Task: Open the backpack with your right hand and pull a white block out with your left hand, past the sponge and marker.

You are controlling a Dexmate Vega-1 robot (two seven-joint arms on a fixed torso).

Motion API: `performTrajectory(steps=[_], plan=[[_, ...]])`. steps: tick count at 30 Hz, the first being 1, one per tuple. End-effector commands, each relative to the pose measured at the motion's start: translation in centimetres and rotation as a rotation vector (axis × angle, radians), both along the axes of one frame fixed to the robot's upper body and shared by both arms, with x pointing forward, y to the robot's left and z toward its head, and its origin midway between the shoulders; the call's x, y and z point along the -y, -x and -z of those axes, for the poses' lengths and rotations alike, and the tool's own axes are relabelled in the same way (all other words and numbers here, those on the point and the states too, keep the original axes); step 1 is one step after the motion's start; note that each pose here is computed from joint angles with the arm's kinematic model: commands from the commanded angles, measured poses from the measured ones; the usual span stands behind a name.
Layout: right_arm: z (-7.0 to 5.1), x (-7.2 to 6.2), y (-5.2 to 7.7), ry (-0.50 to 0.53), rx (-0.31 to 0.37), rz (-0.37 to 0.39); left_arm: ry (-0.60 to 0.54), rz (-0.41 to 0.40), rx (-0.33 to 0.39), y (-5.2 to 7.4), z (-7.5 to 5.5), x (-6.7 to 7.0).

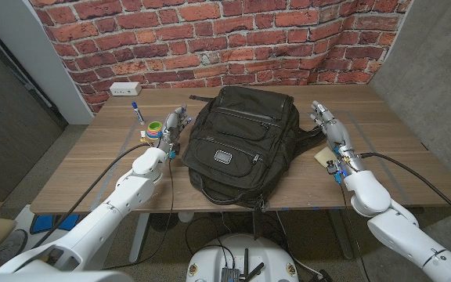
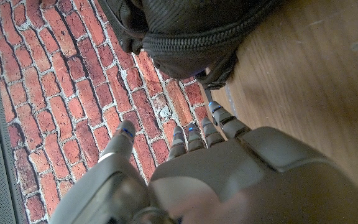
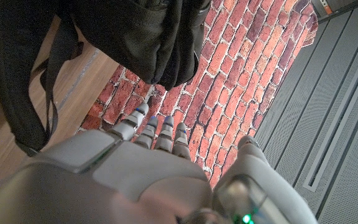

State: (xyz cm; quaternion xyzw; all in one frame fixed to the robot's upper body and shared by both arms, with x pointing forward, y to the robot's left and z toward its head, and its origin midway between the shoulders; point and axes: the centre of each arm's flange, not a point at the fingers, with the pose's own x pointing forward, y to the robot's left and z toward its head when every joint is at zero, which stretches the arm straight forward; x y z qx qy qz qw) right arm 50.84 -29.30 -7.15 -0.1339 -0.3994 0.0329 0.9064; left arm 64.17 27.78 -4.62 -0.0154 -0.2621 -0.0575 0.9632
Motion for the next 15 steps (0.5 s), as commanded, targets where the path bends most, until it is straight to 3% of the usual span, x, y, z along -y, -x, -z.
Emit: performTrajectory(steps=[1, 15], plan=[[0.5, -1.2, 2.4, 0.078, 0.061, 0.042, 0.006, -0.007, -0.004, 0.2, 0.1, -0.2], [1.2, -2.0, 4.7, 0.157, 0.153, 0.104, 0.017, -0.010, -0.008, 0.3, 0.1, 0.0]])
